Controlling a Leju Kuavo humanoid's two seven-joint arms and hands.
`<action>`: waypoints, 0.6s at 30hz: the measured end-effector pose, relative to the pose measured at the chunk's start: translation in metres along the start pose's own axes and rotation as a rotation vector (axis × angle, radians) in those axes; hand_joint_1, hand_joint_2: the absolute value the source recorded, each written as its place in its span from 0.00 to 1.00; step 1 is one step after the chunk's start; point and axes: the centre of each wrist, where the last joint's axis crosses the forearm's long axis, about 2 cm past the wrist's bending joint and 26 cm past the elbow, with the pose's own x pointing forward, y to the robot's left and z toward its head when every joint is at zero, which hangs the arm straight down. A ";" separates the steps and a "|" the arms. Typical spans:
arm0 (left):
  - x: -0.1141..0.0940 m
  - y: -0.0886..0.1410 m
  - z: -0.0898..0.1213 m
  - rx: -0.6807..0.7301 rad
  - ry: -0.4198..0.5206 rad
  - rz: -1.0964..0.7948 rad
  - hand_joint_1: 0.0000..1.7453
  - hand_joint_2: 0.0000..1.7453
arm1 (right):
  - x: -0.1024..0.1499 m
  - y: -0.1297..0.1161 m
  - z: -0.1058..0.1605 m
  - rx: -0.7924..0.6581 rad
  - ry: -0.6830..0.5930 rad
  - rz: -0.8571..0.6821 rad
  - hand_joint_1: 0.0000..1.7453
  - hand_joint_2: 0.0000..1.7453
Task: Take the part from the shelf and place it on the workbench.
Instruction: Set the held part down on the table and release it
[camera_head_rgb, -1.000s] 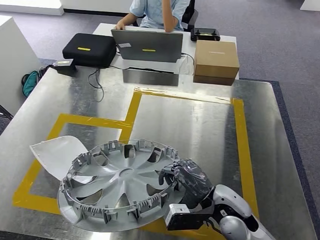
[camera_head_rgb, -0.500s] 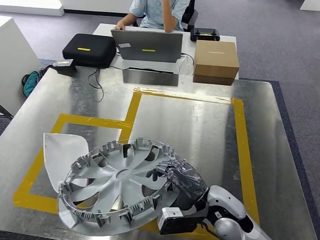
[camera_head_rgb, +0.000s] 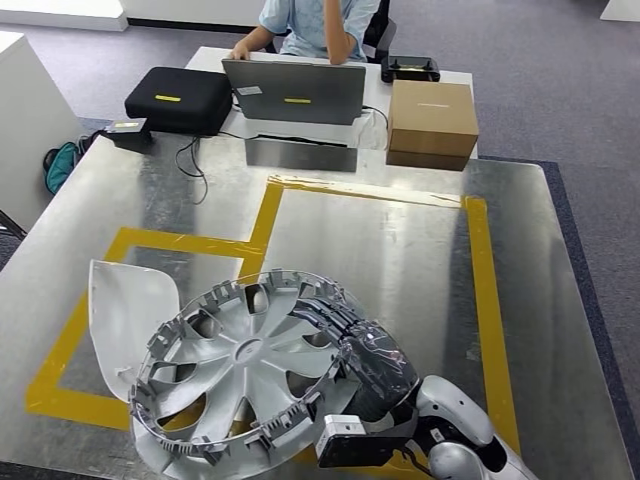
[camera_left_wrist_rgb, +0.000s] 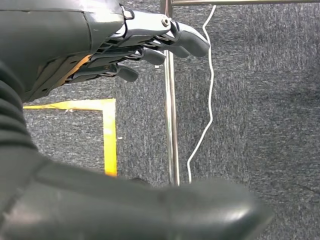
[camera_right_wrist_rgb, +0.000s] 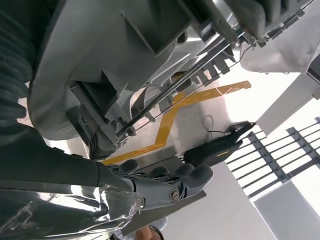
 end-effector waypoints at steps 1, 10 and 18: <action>0.000 0.000 0.000 0.000 0.000 0.000 0.00 0.00 | 0.000 0.000 0.000 0.000 0.000 0.000 0.00 1.00; -0.001 0.000 0.000 -0.002 0.003 0.001 0.00 0.00 | 0.000 0.000 0.000 0.000 0.001 0.000 0.00 1.00; -0.001 0.000 0.001 -0.002 0.004 0.001 0.00 0.00 | 0.000 0.000 0.000 0.000 0.001 0.000 0.00 1.00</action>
